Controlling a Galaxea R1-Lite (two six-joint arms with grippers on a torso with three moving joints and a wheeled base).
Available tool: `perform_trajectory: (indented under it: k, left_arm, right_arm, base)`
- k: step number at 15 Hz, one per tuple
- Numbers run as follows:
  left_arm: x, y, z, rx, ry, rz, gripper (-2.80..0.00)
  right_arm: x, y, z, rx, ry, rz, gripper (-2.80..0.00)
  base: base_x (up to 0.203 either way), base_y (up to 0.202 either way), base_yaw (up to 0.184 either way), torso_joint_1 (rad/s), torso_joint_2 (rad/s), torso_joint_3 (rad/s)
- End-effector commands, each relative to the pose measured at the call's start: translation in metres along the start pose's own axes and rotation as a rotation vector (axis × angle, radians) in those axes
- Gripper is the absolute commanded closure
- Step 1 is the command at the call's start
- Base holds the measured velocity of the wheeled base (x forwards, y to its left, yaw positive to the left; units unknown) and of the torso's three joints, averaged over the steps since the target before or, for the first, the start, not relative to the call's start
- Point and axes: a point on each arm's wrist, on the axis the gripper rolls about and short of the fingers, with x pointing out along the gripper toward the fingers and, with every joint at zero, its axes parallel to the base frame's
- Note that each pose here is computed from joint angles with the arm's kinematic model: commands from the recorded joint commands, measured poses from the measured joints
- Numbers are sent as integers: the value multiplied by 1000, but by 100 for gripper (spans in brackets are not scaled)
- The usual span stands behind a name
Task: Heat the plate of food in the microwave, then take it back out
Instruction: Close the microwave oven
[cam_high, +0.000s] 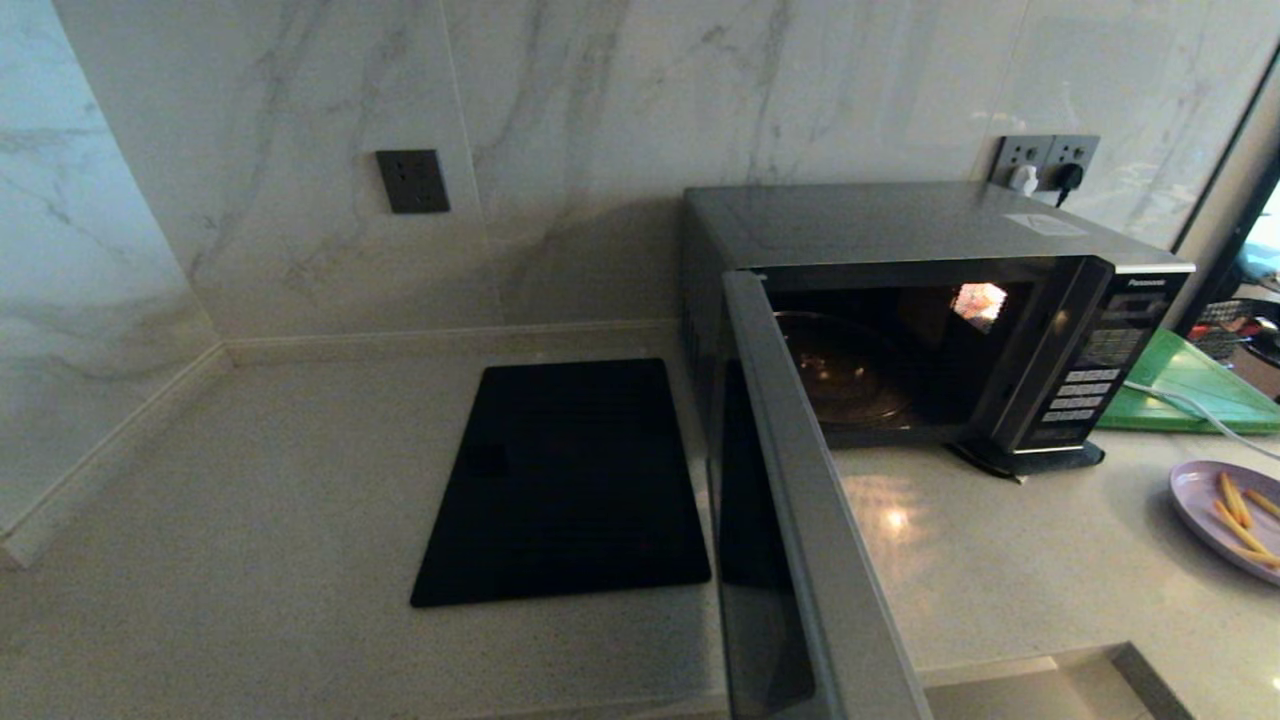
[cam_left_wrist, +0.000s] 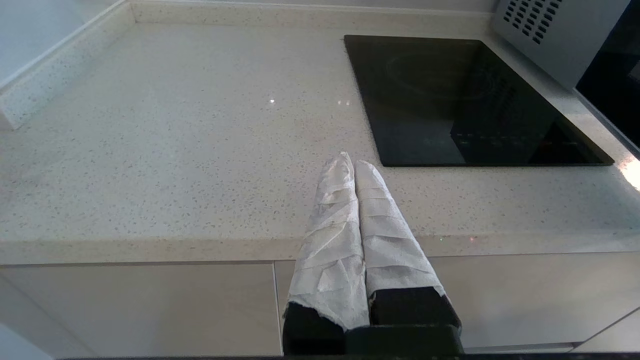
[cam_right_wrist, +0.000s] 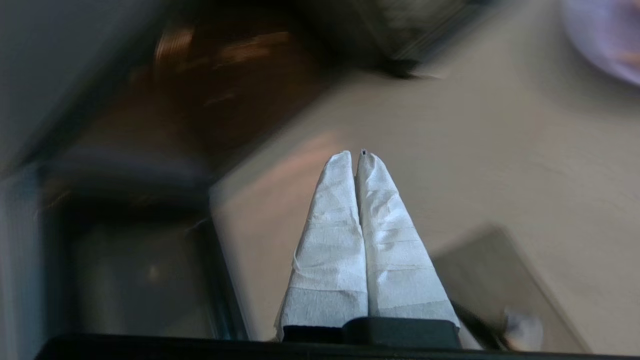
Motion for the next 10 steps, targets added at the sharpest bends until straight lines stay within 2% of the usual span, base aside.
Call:
perform_trajectory:
  k: [1, 3, 6, 10]
  left_arm:
    - [0, 0, 0, -1, 1, 1, 0]
    - [0, 0, 0, -1, 1, 1, 0]
    - [0, 0, 0, -1, 1, 1, 0]
    - [0, 0, 0, -1, 1, 1, 0]
  right_arm:
    - [-23, 39, -10, -102, 8, 188, 0]
    - [-34, 71, -24, -190, 80, 343, 0]
    - [-53, 109, -55, -318, 270, 516, 0]
    - [-89, 137, -79, -414, 515, 613, 0]
  base:
    - [0, 0, 0, 0, 0, 0]
    - [0, 0, 0, 0, 0, 0]
    - [0, 0, 0, 0, 0, 0]
    - [0, 0, 0, 0, 0, 0]
